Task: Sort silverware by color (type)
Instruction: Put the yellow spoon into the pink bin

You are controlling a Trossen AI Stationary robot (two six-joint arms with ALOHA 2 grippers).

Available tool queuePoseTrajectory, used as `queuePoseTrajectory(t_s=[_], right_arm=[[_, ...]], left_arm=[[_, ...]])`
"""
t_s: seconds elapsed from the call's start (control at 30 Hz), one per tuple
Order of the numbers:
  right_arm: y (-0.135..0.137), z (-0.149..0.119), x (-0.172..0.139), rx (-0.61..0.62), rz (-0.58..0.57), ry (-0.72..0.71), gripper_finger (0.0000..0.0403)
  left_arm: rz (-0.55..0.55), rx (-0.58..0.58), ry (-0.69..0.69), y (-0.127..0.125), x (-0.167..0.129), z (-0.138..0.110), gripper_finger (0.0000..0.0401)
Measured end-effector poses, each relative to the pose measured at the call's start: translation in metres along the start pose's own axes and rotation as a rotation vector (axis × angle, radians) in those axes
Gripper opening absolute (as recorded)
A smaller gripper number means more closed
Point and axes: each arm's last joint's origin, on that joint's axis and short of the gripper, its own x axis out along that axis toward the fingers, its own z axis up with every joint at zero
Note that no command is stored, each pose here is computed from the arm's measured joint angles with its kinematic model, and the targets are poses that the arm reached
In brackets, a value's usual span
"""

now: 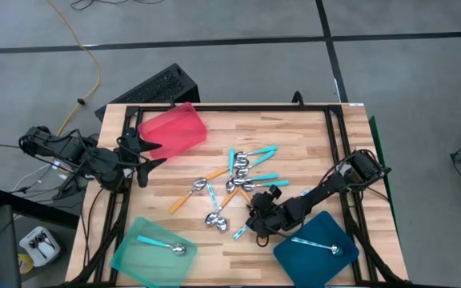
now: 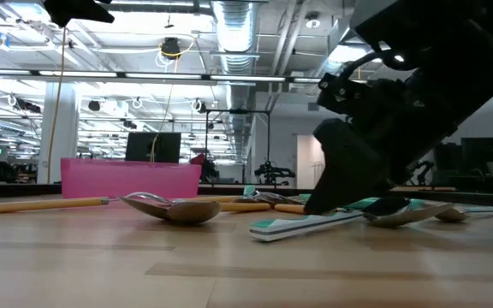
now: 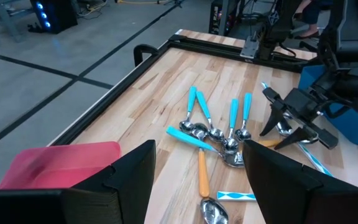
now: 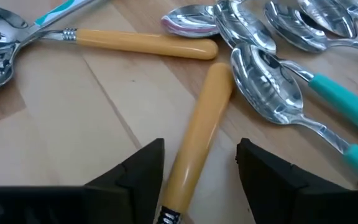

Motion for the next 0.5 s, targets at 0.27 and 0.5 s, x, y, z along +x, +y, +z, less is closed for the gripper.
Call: queuePoseTrajectory(t_s=[0.27,0.5], right_arm=[[-0.0022,-0.0022,0.0045,-0.007,0.002,0.043,0.013],[-0.003,-0.002,0.0055,-0.007,0.002,0.051,0.0075]], left_arm=[[0.0,0.0,0.0,0.0,0.0,0.0,0.0226],[0.0,0.0,0.0,0.0,0.0,0.0,0.0226]])
